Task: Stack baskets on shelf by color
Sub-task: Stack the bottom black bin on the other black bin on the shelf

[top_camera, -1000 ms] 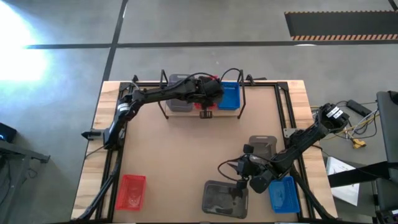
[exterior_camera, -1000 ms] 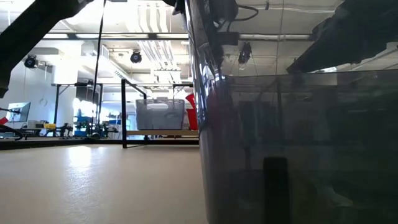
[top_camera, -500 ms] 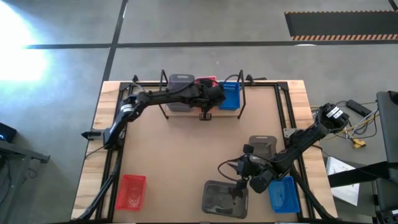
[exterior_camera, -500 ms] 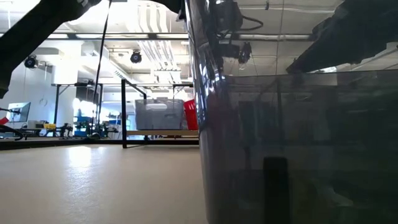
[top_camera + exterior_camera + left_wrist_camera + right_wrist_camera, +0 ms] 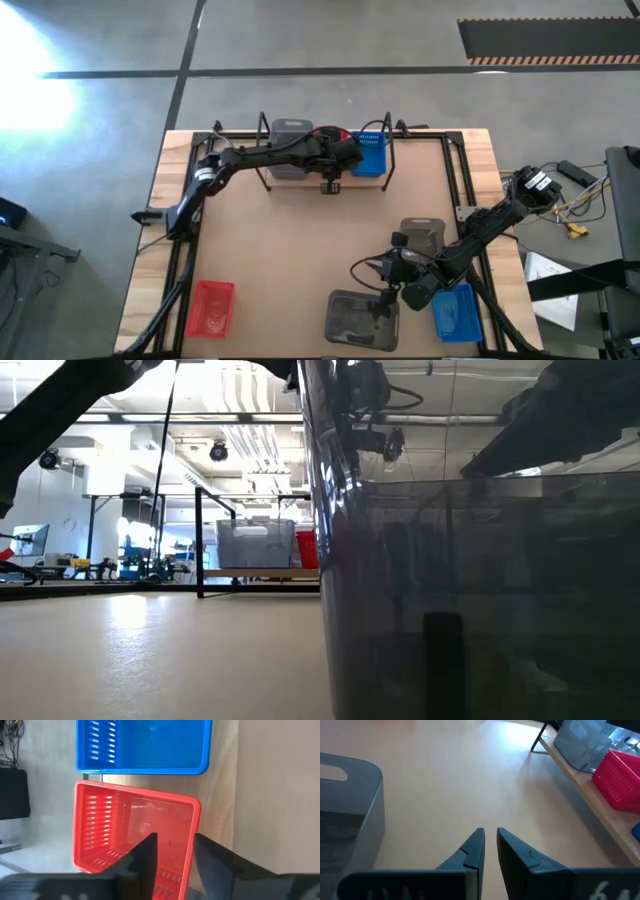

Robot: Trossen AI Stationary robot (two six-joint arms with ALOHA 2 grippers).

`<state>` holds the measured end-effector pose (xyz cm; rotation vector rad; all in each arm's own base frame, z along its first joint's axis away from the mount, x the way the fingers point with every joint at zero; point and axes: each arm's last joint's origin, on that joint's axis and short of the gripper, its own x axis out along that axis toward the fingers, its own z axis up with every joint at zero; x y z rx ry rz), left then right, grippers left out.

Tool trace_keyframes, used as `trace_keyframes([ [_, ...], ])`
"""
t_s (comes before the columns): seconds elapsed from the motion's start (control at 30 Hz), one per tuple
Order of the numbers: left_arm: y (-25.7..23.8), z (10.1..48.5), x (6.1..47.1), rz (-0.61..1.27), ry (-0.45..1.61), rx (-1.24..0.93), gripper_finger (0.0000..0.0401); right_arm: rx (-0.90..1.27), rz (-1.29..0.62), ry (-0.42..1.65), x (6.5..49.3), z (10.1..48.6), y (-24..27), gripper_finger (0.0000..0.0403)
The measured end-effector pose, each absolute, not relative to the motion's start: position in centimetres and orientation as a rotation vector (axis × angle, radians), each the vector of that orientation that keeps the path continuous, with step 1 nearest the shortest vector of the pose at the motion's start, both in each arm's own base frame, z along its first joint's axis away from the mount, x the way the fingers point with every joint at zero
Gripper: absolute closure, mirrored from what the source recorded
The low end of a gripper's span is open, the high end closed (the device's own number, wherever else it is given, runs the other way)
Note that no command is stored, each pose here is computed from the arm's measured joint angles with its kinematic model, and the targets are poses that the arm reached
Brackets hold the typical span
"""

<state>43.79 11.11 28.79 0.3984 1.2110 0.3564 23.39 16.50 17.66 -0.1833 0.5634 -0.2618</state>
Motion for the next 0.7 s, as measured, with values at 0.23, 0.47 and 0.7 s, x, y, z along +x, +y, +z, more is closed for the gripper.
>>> trace_keyframes([
  [0.23,9.2,32.7,41.2,0.345,1.179,0.39,0.0261,-0.16,-0.273,0.566,23.3,17.4,16.4,0.036],
  [0.47,7.3,34.0,35.4,0.333,1.143,0.23,0.026,-0.096,-0.348,0.578,22.2,15.5,15.3,0.036],
  [0.7,4.7,31.9,27.7,0.392,1.0,0.114,0.026,-0.098,-0.372,0.549,22.1,15.3,15.1,0.036],
])
